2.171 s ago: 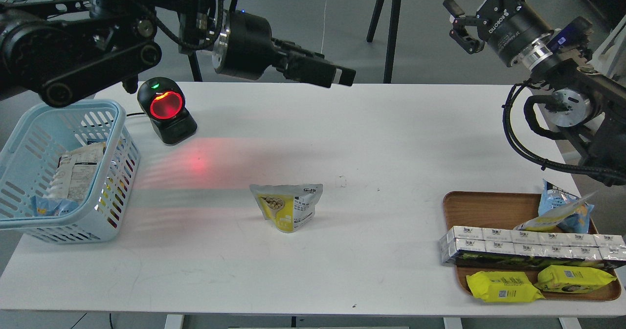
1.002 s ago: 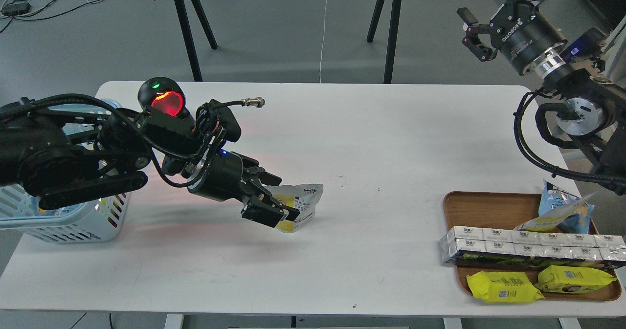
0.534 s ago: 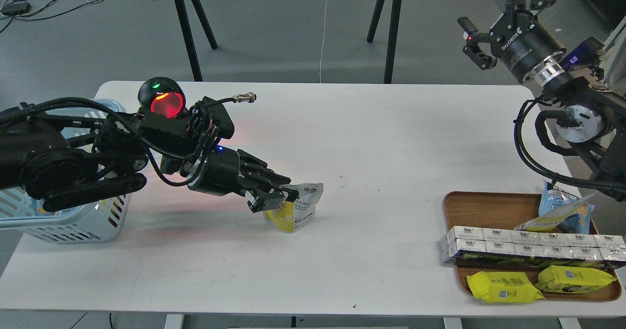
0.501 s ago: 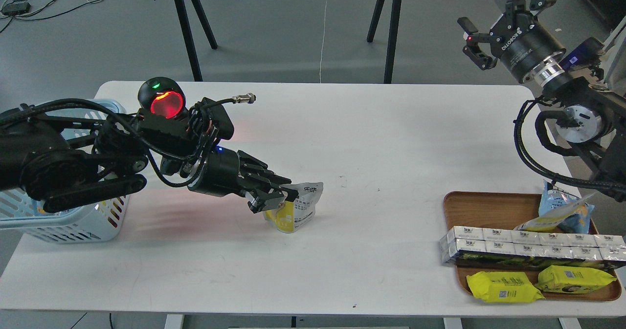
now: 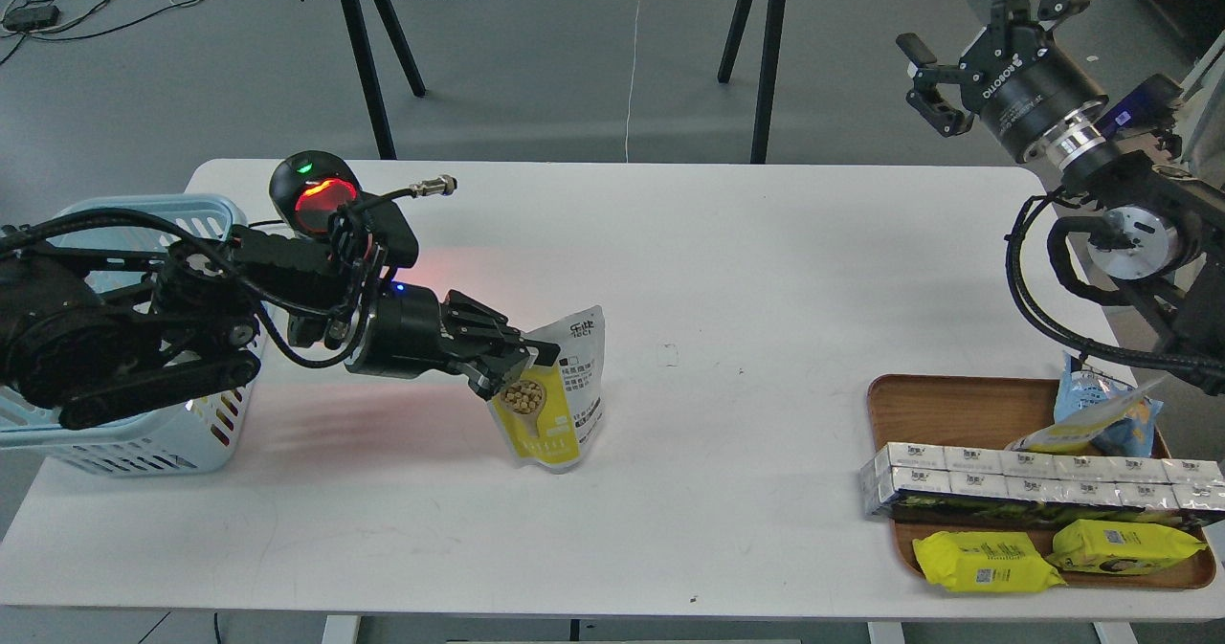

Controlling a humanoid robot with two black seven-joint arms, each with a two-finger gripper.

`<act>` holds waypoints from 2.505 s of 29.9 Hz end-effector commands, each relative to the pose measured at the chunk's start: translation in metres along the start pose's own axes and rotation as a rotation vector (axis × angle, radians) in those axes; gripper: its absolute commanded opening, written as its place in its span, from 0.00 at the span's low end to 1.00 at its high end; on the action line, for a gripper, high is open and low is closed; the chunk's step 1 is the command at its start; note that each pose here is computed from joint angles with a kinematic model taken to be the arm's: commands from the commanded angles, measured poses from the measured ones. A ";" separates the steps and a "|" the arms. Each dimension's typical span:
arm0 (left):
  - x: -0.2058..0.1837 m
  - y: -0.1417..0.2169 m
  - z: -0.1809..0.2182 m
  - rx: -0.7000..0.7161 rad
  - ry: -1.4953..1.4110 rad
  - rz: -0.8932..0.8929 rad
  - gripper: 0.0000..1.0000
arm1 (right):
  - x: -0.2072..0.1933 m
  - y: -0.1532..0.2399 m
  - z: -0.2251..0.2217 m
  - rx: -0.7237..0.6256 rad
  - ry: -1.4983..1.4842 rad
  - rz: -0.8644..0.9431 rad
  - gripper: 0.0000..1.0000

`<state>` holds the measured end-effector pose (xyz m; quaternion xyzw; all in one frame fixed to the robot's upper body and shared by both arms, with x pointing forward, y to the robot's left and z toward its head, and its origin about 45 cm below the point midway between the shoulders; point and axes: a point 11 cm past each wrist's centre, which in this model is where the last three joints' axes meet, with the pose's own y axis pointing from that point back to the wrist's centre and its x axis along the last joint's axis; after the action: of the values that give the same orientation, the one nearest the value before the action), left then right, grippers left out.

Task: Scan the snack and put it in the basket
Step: 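Lift the packet and pass it in front of the barcode scanner, then lower the packet into the blue basket and release it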

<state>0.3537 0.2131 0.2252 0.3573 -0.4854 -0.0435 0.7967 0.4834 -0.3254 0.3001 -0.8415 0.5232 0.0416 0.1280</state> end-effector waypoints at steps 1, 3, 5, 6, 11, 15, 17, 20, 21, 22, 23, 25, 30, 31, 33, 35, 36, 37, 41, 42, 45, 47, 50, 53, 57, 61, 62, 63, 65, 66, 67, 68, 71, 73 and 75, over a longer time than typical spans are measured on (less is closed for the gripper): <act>0.022 0.031 -0.019 0.082 -0.015 0.052 0.00 | 0.000 -0.001 -0.001 0.004 -0.002 0.000 0.99; 0.031 0.047 -0.028 0.124 -0.031 0.077 0.00 | 0.000 -0.001 -0.003 0.013 -0.006 0.001 0.99; 0.037 0.063 -0.036 0.164 -0.038 0.095 0.00 | -0.001 -0.002 -0.004 0.018 -0.009 0.001 0.99; 0.038 0.072 -0.042 0.190 -0.039 0.100 0.00 | -0.001 -0.002 -0.004 0.018 -0.009 0.001 0.99; 0.032 0.105 -0.065 0.293 -0.039 0.126 0.00 | -0.003 -0.003 -0.004 0.019 -0.013 -0.003 0.99; 0.022 0.116 -0.070 0.320 -0.024 0.126 0.00 | -0.005 -0.004 -0.003 0.020 -0.016 -0.007 0.99; 0.019 0.119 -0.072 0.330 -0.019 0.126 0.00 | -0.007 -0.005 -0.003 0.020 -0.019 -0.012 0.99; 0.013 0.125 -0.078 0.351 -0.016 0.133 0.00 | -0.009 -0.006 -0.003 0.021 -0.022 -0.020 0.99; 0.013 0.126 -0.079 0.357 -0.017 0.136 0.00 | -0.009 -0.006 -0.003 0.021 -0.022 -0.020 0.99; 0.013 0.128 -0.080 0.361 -0.017 0.138 0.00 | -0.009 -0.006 -0.003 0.021 -0.022 -0.020 0.99; 0.012 0.130 -0.081 0.367 -0.018 0.140 0.00 | -0.008 -0.005 -0.003 0.021 -0.021 -0.019 0.99; 0.013 0.135 -0.083 0.379 -0.020 0.145 0.00 | -0.009 -0.005 -0.004 0.022 -0.022 -0.021 0.99; 0.018 0.147 -0.094 0.429 -0.027 0.158 0.00 | -0.013 -0.006 -0.004 0.023 -0.029 -0.033 0.99; 0.019 0.148 -0.096 0.434 -0.028 0.161 0.00 | -0.013 -0.006 -0.004 0.023 -0.029 -0.033 0.99; 0.021 0.148 -0.096 0.435 -0.031 0.163 0.00 | -0.013 -0.006 -0.004 0.025 -0.030 -0.034 0.99; 0.024 0.145 -0.096 0.431 -0.035 0.164 0.00 | -0.014 -0.007 -0.004 0.025 -0.031 -0.035 0.99; 0.023 0.144 -0.097 0.432 -0.035 0.161 0.00 | -0.015 -0.007 -0.004 0.027 -0.034 -0.039 0.99; 0.023 0.141 -0.098 0.431 -0.035 0.159 0.00 | -0.017 -0.008 -0.004 0.027 -0.037 -0.046 0.99; 0.028 0.119 -0.106 0.422 -0.047 0.146 0.00 | -0.026 -0.008 0.000 0.021 -0.053 -0.070 0.99; 0.029 0.113 -0.106 0.417 -0.049 0.141 0.00 | -0.026 -0.008 0.001 0.020 -0.053 -0.069 0.99; 0.030 0.103 -0.108 0.411 -0.045 0.132 0.00 | -0.026 -0.007 0.001 0.019 -0.054 -0.068 0.99; 0.030 0.102 -0.108 0.410 -0.044 0.128 0.00 | -0.026 -0.007 0.001 0.020 -0.055 -0.068 0.99; 0.033 0.102 -0.107 0.406 -0.049 0.129 0.00 | -0.025 -0.007 0.001 0.020 -0.053 -0.067 0.99; 0.037 0.108 -0.103 0.402 -0.053 0.142 0.00 | -0.024 -0.007 0.001 0.019 -0.053 -0.065 0.99; 0.033 0.160 -0.103 0.473 -0.026 0.171 0.00 | -0.024 -0.007 0.001 0.020 -0.054 -0.063 0.99; 0.033 0.206 -0.093 0.520 -0.009 0.222 0.00 | -0.024 -0.008 0.000 0.030 -0.060 -0.060 0.99; 0.032 0.217 -0.092 0.538 -0.003 0.234 0.00 | -0.025 -0.008 -0.001 0.030 -0.059 -0.062 0.99; 0.032 0.228 -0.090 0.554 0.001 0.245 0.00 | -0.025 -0.009 0.000 0.030 -0.060 -0.063 0.99; 0.034 0.248 -0.087 0.585 0.008 0.271 0.00 | -0.025 -0.009 0.000 0.031 -0.061 -0.063 0.99; 0.034 0.259 -0.086 0.604 0.014 0.284 0.00 | -0.025 -0.009 -0.001 0.032 -0.062 -0.063 0.99; 0.036 0.272 -0.084 0.624 0.020 0.300 0.00 | -0.025 -0.009 -0.001 0.032 -0.062 -0.063 0.99; 0.035 0.283 -0.082 0.644 0.028 0.309 0.00 | -0.025 -0.009 -0.001 0.032 -0.062 -0.063 0.99; 0.025 0.313 -0.080 0.710 0.055 0.316 0.00 | -0.026 -0.009 -0.001 0.032 -0.063 -0.065 0.99; 0.016 0.326 -0.080 0.741 0.073 0.311 0.00 | -0.026 -0.009 -0.001 0.032 -0.063 -0.065 0.99; 0.011 0.333 -0.079 0.760 0.084 0.310 0.00 | -0.027 -0.010 0.000 0.032 -0.066 -0.067 0.99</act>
<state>0.3401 0.4837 0.4136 0.5388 -0.4925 0.2642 0.6303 0.4796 -0.2989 0.3074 -0.8542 0.4918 0.0556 0.1592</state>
